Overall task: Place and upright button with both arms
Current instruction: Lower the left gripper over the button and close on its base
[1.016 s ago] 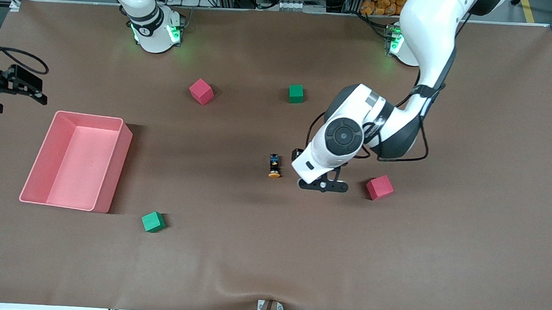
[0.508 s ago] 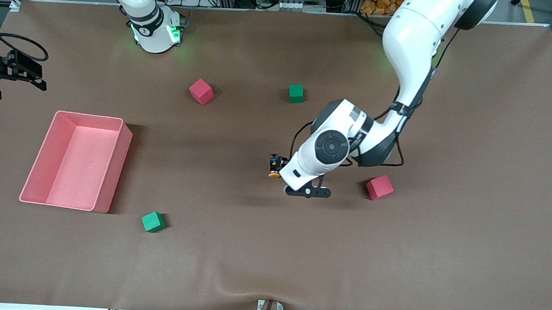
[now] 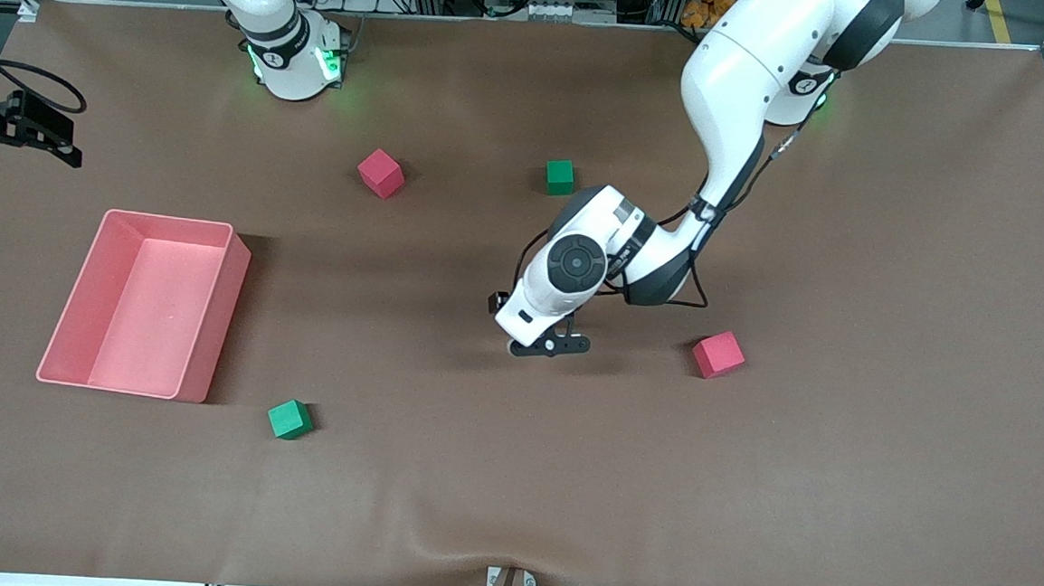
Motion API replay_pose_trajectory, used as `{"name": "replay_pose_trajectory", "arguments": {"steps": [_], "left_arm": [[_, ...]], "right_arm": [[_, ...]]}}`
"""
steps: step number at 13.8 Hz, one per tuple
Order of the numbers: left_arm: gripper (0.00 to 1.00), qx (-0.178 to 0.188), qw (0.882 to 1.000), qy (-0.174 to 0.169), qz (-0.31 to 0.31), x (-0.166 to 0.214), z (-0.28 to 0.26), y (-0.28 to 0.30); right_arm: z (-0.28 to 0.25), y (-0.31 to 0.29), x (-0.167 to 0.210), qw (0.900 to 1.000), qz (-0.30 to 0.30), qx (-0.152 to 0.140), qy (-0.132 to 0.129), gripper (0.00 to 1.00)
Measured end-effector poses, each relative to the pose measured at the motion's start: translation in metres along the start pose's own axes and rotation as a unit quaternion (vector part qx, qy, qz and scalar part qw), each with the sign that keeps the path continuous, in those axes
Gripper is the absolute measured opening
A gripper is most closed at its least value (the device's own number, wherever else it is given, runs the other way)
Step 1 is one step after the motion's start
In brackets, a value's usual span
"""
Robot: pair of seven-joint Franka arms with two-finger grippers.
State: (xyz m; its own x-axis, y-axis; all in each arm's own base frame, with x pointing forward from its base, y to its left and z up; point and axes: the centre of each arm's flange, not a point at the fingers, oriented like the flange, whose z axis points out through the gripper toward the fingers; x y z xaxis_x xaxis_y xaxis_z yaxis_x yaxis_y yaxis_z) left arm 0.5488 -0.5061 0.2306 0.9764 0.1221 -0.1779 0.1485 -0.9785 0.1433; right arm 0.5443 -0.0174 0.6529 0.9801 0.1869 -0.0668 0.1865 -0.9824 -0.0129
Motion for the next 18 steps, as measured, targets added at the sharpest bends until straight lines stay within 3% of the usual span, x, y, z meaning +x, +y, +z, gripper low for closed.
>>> {"name": "replay_pose_trajectory", "arguments": {"steps": [4, 8, 14, 18], "left_arm": [[1.0, 0.002, 1.0, 0.0, 0.002, -0.008, 0.019, 0.007], [0.91, -0.001, 1.0, 0.005, 0.001, -0.003, 0.032, 0.004], [0.87, 0.005, 1.0, -0.001, 0.004, -0.007, 0.045, 0.004], [0.75, 0.005, 1.0, 0.0, 0.007, -0.01, 0.049, 0.007]], "right_arm": [[-0.006, 0.001, -0.003, 1.0, 0.019, 0.0, -0.002, 1.0], [-0.006, -0.007, -0.002, 0.995, 0.101, 0.0, -0.004, 1.0], [-0.006, -0.007, -0.002, 0.997, 0.075, 0.0, -0.004, 1.0], [-0.006, -0.01, -0.002, 0.998, 0.07, 0.0, -0.004, 1.0]]}}
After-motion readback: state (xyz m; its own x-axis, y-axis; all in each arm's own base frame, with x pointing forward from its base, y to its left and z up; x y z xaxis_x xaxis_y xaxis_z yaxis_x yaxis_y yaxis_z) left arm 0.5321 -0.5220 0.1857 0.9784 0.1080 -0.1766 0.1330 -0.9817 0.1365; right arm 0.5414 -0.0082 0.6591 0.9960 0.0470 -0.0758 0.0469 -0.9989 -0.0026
